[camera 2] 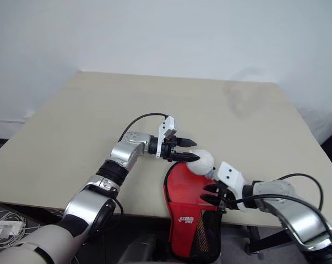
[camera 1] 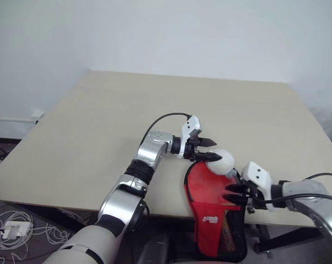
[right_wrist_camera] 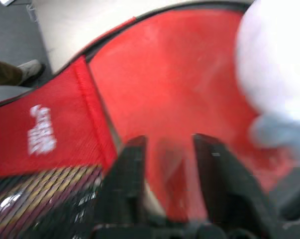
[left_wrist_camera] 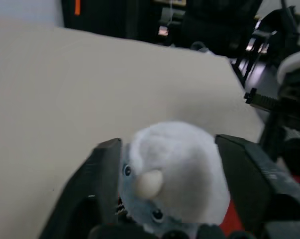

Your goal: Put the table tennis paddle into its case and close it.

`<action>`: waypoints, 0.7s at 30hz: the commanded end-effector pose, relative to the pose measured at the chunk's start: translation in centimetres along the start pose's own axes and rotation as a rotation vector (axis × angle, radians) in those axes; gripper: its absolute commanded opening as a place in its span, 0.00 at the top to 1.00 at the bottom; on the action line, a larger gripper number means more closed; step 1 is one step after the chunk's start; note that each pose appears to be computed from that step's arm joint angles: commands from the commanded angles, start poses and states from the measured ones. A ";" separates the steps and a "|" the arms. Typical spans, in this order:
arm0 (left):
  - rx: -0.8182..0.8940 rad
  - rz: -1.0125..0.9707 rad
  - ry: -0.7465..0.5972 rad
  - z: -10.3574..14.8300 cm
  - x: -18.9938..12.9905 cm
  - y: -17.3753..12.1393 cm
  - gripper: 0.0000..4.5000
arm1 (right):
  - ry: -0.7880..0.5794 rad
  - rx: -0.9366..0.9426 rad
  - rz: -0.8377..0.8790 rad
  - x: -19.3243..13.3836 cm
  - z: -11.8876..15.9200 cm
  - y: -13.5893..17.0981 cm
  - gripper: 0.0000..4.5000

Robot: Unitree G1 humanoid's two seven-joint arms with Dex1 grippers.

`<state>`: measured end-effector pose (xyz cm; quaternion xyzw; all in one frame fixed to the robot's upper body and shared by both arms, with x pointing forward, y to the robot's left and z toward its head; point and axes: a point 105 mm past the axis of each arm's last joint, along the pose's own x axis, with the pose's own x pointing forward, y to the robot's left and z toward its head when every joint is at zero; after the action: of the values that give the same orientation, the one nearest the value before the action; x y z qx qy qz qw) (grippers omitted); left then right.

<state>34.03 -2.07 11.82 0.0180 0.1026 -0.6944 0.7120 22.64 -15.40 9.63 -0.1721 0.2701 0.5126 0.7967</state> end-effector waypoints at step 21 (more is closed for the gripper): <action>0.026 0.047 0.006 -0.3 -6.3 -3.9 1.00 | -0.090 -0.143 -0.206 3.8 4.6 -6.9 0.00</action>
<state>30.47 4.46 12.04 0.0249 0.1148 -0.6688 0.7341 30.82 -12.94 10.25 -0.2181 0.1947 0.4588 0.8391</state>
